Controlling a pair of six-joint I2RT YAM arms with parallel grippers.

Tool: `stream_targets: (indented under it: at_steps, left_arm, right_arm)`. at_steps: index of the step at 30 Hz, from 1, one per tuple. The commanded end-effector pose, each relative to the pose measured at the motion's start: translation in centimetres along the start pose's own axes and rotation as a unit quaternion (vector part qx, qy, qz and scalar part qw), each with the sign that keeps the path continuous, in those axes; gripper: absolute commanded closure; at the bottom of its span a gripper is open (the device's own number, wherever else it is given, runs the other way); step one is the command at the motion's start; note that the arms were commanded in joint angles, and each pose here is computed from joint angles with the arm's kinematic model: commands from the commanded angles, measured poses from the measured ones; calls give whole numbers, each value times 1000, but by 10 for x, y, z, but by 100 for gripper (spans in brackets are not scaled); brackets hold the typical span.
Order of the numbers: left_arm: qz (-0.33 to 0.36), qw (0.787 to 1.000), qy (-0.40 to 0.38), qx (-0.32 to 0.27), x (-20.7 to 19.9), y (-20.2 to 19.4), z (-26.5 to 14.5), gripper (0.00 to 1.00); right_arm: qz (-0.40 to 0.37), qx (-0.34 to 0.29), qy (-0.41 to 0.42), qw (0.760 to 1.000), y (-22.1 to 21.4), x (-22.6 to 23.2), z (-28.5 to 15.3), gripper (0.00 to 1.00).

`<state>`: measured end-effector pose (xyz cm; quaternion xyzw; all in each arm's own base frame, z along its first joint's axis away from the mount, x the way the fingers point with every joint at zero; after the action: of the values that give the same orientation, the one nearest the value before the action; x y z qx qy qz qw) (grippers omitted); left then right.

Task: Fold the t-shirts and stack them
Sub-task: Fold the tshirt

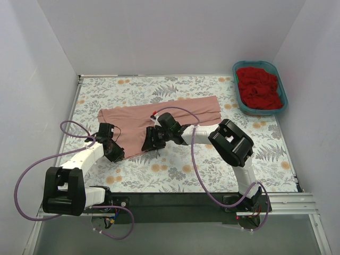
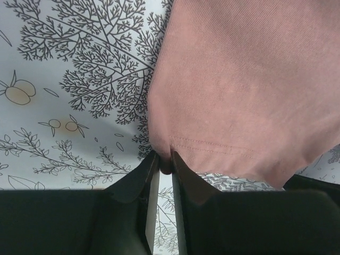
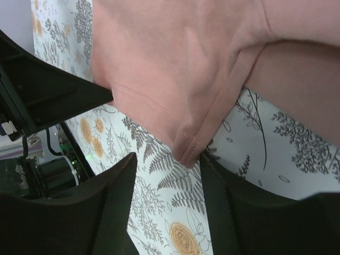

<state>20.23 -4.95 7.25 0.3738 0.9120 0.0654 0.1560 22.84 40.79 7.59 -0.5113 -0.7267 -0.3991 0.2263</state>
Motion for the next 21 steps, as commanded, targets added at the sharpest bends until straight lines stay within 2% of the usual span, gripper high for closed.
stream_targets:
  at_steps: [1,3,5,6,7,9,10,11,15,21]
  left_arm:
    - [7,1000,6,10,5,-7,3,87]
    - [8,1000,-2,1,2,-4,-1,90]
    - [10,1000,-7,-4,-1,-1,-4,92]
    - [10,1000,-12,-9,-3,1,-7,93]
    - [9,1000,-16,-10,-5,2,-9,95]
    - [9,1000,-24,-16,-10,6,-13,97]
    - [9,999,-27,-20,-12,8,-15,98]
    - [8,999,-30,-23,-14,10,-17,99]
    - [14,998,-39,-49,-29,27,-29,100]
    - [34,993,-45,-108,-69,74,-37,100]
  right_arm:
    - [22,14,-27,999,-9,-13,16,44]
    - [32,17,-33,999,-11,-16,20,47]
    - [38,16,-41,998,-12,-19,21,56]
    - [39,15,-43,998,-13,-21,21,62]
    - [39,13,-45,998,-12,-21,21,72]
    - [33,8,-42,999,-9,-18,19,82]
    - [29,4,-42,999,-7,-16,18,92]
    - [25,0,-39,999,-4,-14,16,96]
    - [2,-34,-20,999,24,2,0,99]
    - [-23,-83,-8,996,76,7,-16,99]
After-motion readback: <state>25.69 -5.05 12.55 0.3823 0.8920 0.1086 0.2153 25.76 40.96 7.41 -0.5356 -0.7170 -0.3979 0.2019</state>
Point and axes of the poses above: each gripper's point midway between its finger pads, its own z axis out along the fingers, its own x axis along the line the jaws close on, y = z × x, the point moved 6 cm from there along -z, back along the fingers, and after that the axes turned 1 degree about z, right-handed, at the moved point
